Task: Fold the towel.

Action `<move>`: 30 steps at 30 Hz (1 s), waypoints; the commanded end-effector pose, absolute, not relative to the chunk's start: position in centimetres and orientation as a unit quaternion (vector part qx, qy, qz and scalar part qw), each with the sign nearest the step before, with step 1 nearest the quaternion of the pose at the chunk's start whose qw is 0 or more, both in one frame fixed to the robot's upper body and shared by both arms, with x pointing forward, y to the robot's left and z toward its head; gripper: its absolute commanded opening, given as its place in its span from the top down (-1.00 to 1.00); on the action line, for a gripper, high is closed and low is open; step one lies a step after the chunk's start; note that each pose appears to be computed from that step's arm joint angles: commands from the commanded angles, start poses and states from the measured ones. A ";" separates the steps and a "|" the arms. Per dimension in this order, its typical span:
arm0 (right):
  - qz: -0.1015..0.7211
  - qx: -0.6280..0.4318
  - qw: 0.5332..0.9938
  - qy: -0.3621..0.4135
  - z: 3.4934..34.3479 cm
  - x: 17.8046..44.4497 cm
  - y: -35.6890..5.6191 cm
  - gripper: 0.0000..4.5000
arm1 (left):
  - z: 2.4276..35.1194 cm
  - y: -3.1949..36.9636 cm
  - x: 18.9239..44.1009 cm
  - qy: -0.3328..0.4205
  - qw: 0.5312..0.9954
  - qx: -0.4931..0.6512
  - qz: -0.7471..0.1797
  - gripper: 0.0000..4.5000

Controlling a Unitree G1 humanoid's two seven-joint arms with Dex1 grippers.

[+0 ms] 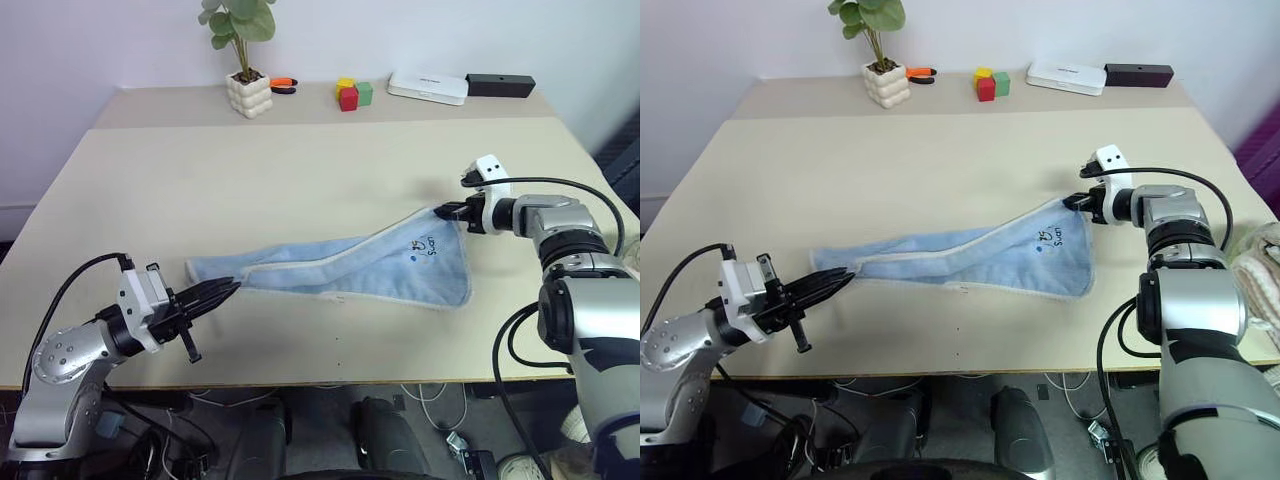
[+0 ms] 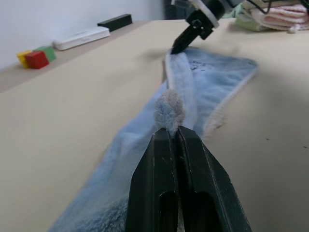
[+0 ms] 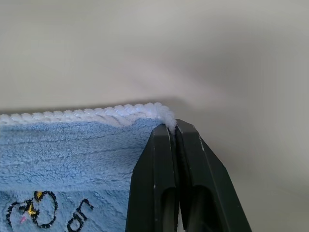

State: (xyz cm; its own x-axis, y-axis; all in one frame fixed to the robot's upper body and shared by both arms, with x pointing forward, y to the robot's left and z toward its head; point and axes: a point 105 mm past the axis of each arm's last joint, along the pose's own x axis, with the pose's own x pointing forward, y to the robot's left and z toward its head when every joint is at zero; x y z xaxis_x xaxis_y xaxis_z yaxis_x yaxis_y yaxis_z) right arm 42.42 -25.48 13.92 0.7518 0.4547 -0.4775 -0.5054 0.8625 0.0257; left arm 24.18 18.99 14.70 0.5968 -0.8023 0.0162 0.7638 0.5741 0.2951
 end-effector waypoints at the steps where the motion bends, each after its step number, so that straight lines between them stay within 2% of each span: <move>1: 0.259 -0.052 0.951 0.161 18.7 43.1 -26.0 0.99 | 15.4 21.1 26.1 -0.072 0.912 0.132 -0.381 1.00; 7: 0.276 -0.027 0.954 0.114 20.4 42.6 -26.5 0.99 | 16.4 24.0 28.7 -0.078 0.946 0.111 -0.294 1.00; 14: 0.273 0.000 0.962 0.020 23.5 44.6 -23.2 0.99 | 18.5 27.0 35.0 -0.088 0.971 0.117 -0.187 1.00; 17: 0.189 0.024 0.980 -0.065 26.8 46.9 -21.1 0.99 | 23.0 28.1 40.3 -0.132 0.970 0.164 -0.121 1.00; 19: 0.133 0.018 0.984 -0.118 29.2 47.5 -20.8 0.99 | 28.8 29.7 42.3 -0.179 0.967 0.176 -0.051 1.00; 21: 0.113 0.013 0.980 -0.163 31.6 47.3 -20.7 0.99 | 33.3 30.9 42.4 -0.220 0.957 0.188 0.003 1.00; 22: 0.118 0.017 0.976 -0.182 32.6 47.1 -20.6 0.99 | 34.4 31.2 42.3 -0.230 0.952 0.200 0.016 1.00; 25: 0.143 0.022 0.965 -0.219 34.8 46.4 -20.4 0.99 | 37.5 30.4 41.3 -0.274 0.936 0.220 -0.018 1.00; 27: 0.169 0.023 0.959 -0.227 35.1 46.0 -20.3 0.99 | 37.4 29.4 40.6 -0.283 0.926 0.236 -0.084 1.00; 30: 0.216 0.009 0.952 -0.218 33.8 45.7 -19.5 0.99 | 35.2 29.2 39.6 -0.277 0.917 0.249 -0.143 1.00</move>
